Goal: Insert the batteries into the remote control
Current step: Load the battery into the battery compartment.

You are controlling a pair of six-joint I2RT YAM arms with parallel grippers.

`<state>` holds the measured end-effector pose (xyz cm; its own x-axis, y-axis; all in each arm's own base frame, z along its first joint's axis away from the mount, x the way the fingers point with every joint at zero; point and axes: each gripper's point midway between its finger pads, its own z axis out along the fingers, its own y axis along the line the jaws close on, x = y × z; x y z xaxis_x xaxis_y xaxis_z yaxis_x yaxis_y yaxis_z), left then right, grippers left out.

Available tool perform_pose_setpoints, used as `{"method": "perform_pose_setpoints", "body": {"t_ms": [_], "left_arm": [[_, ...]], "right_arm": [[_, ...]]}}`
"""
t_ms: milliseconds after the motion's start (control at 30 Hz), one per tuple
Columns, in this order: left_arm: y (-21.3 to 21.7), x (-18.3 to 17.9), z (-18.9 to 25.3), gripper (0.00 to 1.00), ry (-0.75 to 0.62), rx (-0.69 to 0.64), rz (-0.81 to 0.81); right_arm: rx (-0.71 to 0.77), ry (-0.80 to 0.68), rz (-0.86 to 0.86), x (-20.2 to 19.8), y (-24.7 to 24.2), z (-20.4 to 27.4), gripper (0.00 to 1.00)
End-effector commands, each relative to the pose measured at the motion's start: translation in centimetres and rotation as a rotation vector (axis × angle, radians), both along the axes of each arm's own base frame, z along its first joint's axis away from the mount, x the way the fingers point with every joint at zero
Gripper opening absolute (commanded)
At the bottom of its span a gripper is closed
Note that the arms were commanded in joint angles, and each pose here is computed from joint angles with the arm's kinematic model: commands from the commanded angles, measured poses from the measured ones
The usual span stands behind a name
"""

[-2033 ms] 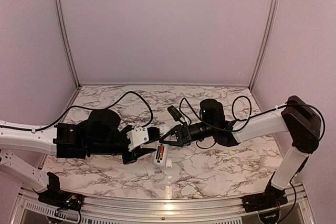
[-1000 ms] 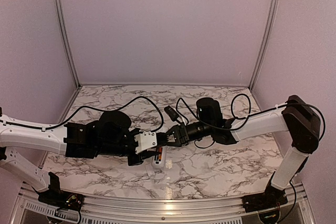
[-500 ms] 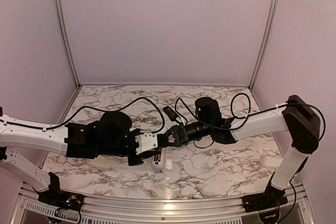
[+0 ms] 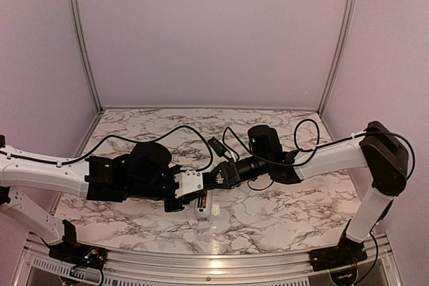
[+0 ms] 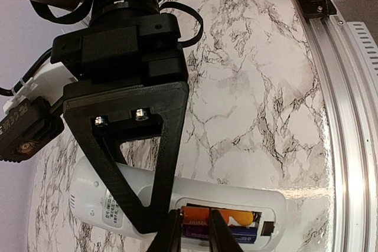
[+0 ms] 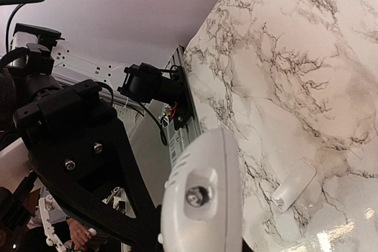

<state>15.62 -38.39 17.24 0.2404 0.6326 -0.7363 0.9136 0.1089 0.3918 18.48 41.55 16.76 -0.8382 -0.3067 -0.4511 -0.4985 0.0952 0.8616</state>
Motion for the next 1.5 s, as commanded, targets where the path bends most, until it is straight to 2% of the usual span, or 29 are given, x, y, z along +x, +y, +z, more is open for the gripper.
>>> {"method": "perform_pose_setpoints", "body": {"t_ms": [0, 933, 1467], "left_arm": [[0.3, -0.8, -1.8, 0.16, 0.044, 0.068, -0.02], [0.2, -2.5, -5.7, 0.11, 0.186, 0.166, -0.058], [1.5, -0.3, -8.9, 0.09, 0.073, 0.322, 0.046]], "right_arm": [[0.071, -0.071, 0.023, 0.0, 1.0, 3.1, 0.0], [0.164, -0.186, 0.029, 0.2, 0.8, 7.8, 0.0], [0.253, -0.142, 0.059, -0.8, 0.3, 9.9, 0.0]]}}
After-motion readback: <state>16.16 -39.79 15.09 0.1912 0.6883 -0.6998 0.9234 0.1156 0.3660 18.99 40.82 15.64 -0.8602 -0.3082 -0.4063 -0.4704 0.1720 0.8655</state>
